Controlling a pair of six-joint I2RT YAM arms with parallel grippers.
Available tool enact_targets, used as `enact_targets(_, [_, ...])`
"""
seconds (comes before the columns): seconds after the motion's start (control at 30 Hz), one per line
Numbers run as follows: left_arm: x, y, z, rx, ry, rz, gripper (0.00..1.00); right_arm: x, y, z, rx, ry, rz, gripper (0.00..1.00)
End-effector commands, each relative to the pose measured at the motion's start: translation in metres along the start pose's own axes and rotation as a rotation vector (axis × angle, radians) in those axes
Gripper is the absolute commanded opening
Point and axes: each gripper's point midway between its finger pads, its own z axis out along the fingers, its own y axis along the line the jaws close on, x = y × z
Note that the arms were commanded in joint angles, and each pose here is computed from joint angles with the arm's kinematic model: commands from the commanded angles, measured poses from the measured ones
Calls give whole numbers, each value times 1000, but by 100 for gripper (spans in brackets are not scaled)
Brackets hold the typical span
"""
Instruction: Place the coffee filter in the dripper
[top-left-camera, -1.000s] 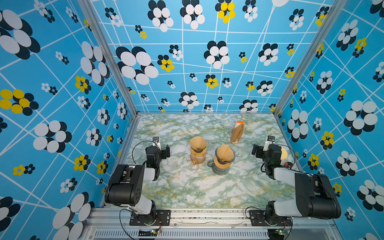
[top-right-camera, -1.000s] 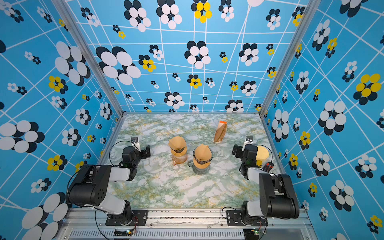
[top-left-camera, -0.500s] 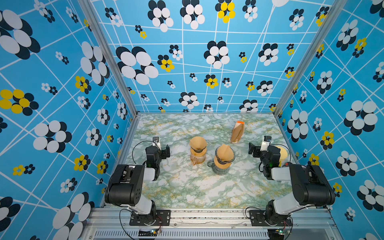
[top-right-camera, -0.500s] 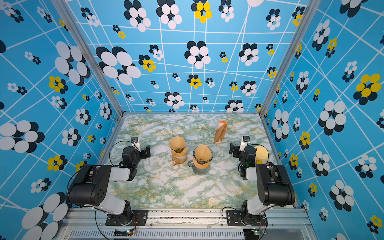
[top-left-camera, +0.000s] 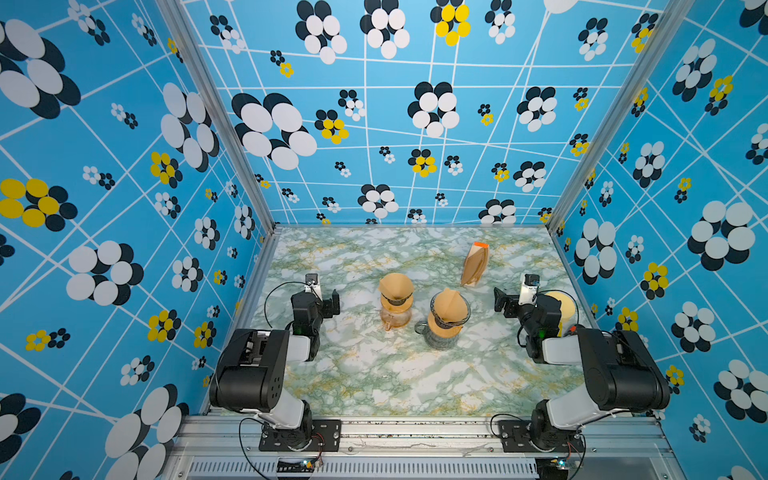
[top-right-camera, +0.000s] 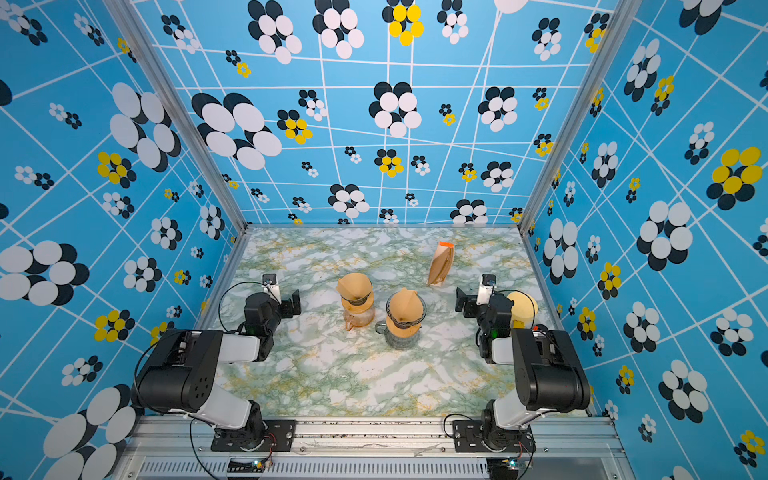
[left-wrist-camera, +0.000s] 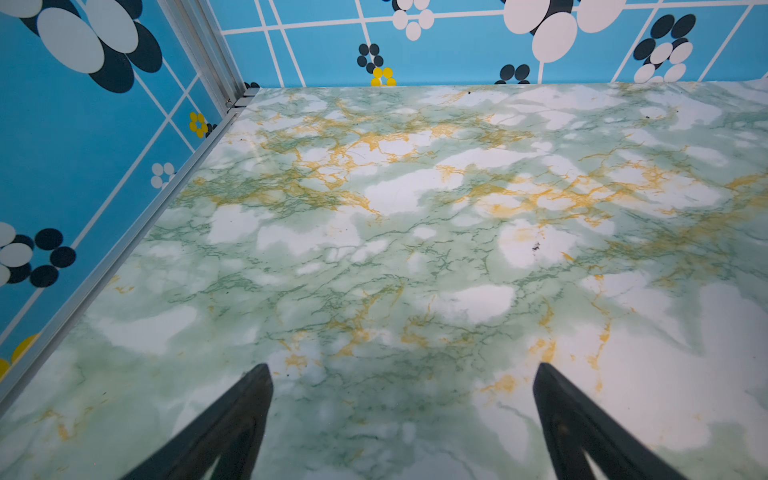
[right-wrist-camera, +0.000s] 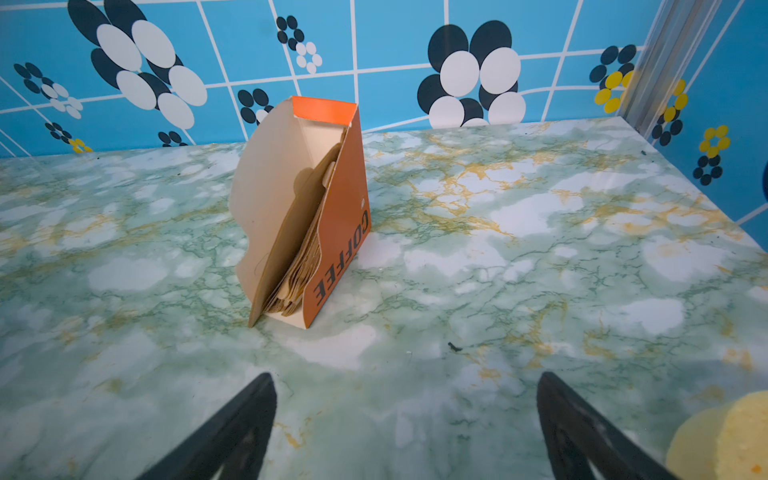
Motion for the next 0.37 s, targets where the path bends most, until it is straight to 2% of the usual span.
enact_targets(0.0, [-16,-1,2,8,-47,-10,99,-2,-4,4,18,5,-2,99])
enact_targets(0.33, [-16,-1,2,12,-45,-13,99,-3,-4,4,20,3,-2,99])
